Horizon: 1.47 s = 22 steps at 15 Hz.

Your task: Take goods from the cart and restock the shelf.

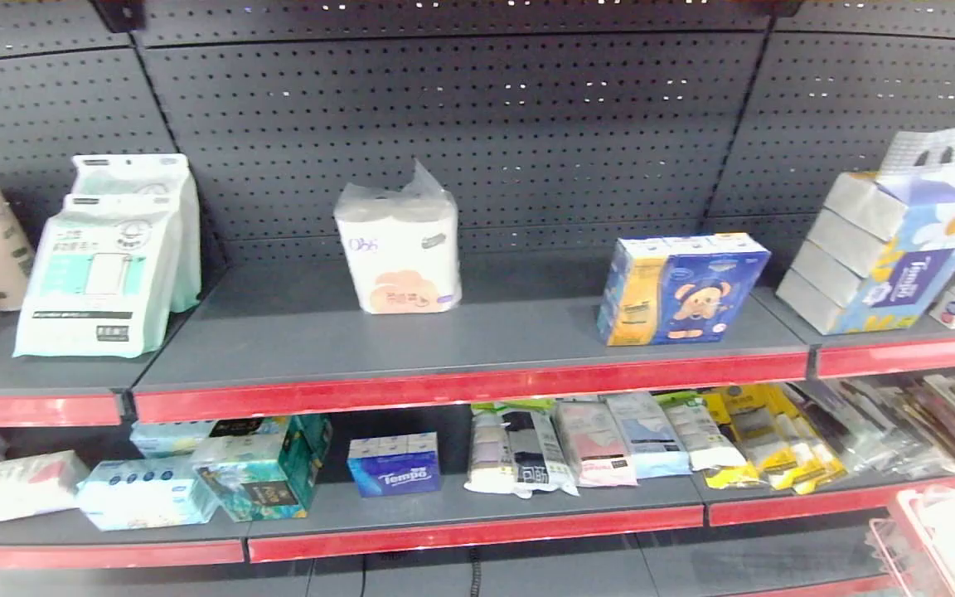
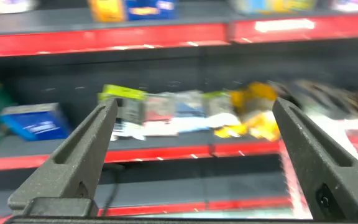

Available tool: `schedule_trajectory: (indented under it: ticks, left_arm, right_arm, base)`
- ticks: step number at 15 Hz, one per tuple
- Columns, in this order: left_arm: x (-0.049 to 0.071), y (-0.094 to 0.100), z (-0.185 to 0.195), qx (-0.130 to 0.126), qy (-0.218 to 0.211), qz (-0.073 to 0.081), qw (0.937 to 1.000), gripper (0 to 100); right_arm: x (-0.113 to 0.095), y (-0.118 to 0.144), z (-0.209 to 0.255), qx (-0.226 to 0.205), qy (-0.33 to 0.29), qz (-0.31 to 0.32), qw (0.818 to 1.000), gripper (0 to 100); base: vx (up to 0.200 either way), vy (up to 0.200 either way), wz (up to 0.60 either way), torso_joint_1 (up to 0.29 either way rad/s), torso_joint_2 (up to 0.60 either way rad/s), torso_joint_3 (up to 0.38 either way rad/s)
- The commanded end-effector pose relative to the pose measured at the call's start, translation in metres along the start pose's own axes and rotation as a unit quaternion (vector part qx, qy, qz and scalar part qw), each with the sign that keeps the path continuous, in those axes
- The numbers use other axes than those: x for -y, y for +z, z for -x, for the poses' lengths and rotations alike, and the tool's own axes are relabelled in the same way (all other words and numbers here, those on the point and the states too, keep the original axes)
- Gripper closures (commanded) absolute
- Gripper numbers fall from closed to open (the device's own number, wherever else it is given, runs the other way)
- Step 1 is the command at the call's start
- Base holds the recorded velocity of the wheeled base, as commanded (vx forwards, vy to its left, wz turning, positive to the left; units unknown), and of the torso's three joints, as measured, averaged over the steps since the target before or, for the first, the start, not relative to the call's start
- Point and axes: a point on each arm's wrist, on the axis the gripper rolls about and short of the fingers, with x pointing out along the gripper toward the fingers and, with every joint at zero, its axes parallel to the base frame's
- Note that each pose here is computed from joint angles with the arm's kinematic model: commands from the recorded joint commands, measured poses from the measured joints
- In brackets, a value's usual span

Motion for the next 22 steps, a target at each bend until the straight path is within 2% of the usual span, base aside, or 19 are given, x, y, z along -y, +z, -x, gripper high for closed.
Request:
schedule_trajectory:
  ticks: [1,12,22]
  left_arm:
    - [0.0000,-0.0001,-0.0001,0.000,-0.001,0.000,1.0000,0]
    - [0.0000,-0.0001,-0.0001,0.000,-0.001,0.000,1.0000,0]
    - [0.0000,-0.0001,-0.0001,0.000,0.000,0.000,1.0000,0]
  right_arm:
    - [0.0000,0.0000,-0.0001,0.000,0.000,0.000,1.000,0]
    - [0.0000,0.0000,-0.0001,0.000,0.000,0.000,1.000,0]
    - [0.0000,0.0001,-0.0003,-0.002,0.002,0.000,1.000,0]
  base:
    - [0.000,0.000,-0.60,0.012,0.00,0.007]
    - [0.000,0.000,-0.60,0.001,0.00,0.002]
    - [0.000,0.000,0.00,0.000,0.00,0.000]
